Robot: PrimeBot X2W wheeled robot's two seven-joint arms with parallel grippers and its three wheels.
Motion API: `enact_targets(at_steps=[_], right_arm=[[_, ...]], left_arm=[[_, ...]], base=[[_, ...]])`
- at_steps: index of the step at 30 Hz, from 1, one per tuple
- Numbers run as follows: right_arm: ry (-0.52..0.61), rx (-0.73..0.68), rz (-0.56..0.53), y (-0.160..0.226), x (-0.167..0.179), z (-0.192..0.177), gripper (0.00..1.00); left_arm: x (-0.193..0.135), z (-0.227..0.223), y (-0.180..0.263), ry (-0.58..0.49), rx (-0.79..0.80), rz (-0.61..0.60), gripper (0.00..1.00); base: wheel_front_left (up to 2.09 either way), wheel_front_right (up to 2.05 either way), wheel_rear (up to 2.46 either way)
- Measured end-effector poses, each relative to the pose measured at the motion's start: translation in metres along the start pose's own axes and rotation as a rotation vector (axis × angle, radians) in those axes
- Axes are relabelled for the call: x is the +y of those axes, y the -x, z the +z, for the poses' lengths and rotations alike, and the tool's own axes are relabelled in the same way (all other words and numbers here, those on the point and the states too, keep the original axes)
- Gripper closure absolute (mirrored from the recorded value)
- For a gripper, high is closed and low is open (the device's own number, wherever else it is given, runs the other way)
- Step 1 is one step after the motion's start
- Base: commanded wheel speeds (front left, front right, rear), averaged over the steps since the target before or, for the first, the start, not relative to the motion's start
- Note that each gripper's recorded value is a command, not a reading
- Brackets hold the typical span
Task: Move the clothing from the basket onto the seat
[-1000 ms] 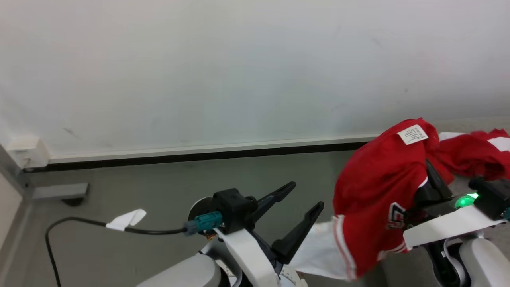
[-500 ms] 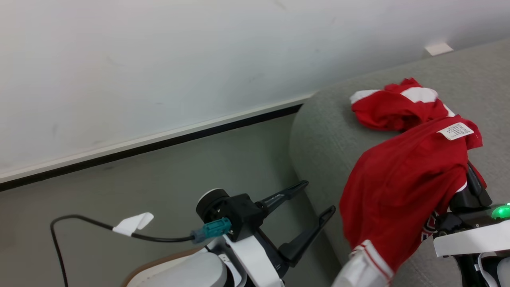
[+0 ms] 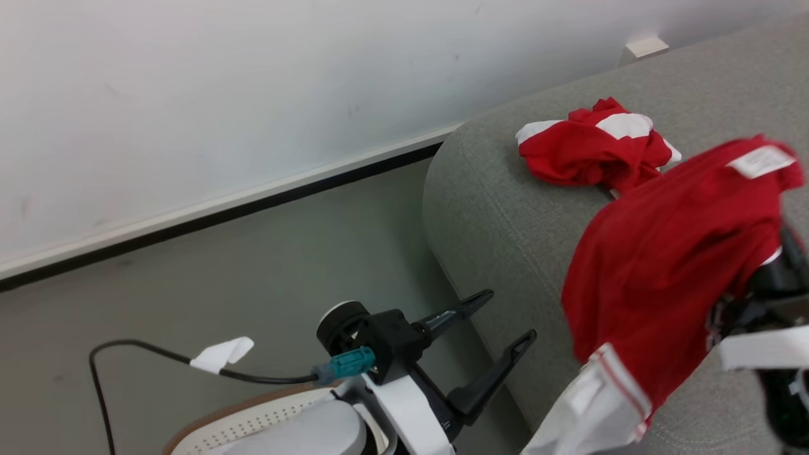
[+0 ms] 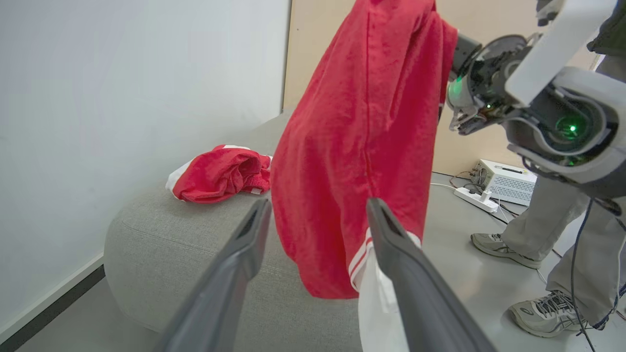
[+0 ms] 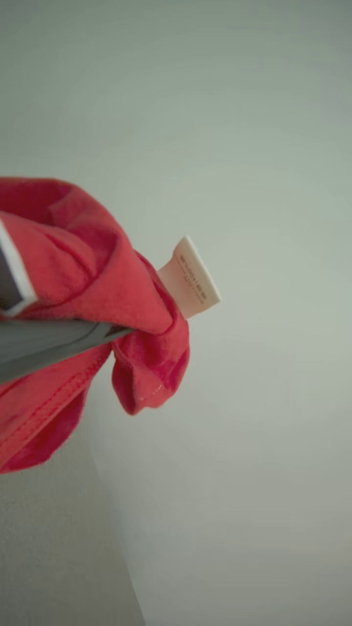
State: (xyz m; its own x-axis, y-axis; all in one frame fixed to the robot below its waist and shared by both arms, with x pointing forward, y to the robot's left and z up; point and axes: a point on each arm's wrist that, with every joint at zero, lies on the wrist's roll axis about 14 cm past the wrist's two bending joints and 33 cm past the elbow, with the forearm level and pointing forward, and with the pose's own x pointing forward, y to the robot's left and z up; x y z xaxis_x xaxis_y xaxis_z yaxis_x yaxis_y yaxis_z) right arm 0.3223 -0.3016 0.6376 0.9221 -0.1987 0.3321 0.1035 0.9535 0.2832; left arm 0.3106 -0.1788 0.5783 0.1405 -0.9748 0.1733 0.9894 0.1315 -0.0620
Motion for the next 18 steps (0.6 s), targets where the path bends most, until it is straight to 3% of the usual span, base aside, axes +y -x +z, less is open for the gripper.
enact_targets(at_steps=[8,13,18], right_arm=[[0.147,-0.098,-0.005,-0.062,-0.029,0.052,1.0],[0.271,-0.122,-0.102,-0.094,-0.076,0.075,1.0],[0.314,-0.057,-0.22,-0.12,-0.124,0.054,1.0]], left_arm=[[0.027,-0.011,0.006,0.031,0.006,0.024,0.0],[0.054,-0.025,0.016,0.061,0.023,0.058,0.0],[0.087,-0.051,0.034,0.082,0.065,0.115,0.0]], base=[[0.0,0.0,0.0],[0.0,0.0,0.0],[0.0,0.0,0.0]])
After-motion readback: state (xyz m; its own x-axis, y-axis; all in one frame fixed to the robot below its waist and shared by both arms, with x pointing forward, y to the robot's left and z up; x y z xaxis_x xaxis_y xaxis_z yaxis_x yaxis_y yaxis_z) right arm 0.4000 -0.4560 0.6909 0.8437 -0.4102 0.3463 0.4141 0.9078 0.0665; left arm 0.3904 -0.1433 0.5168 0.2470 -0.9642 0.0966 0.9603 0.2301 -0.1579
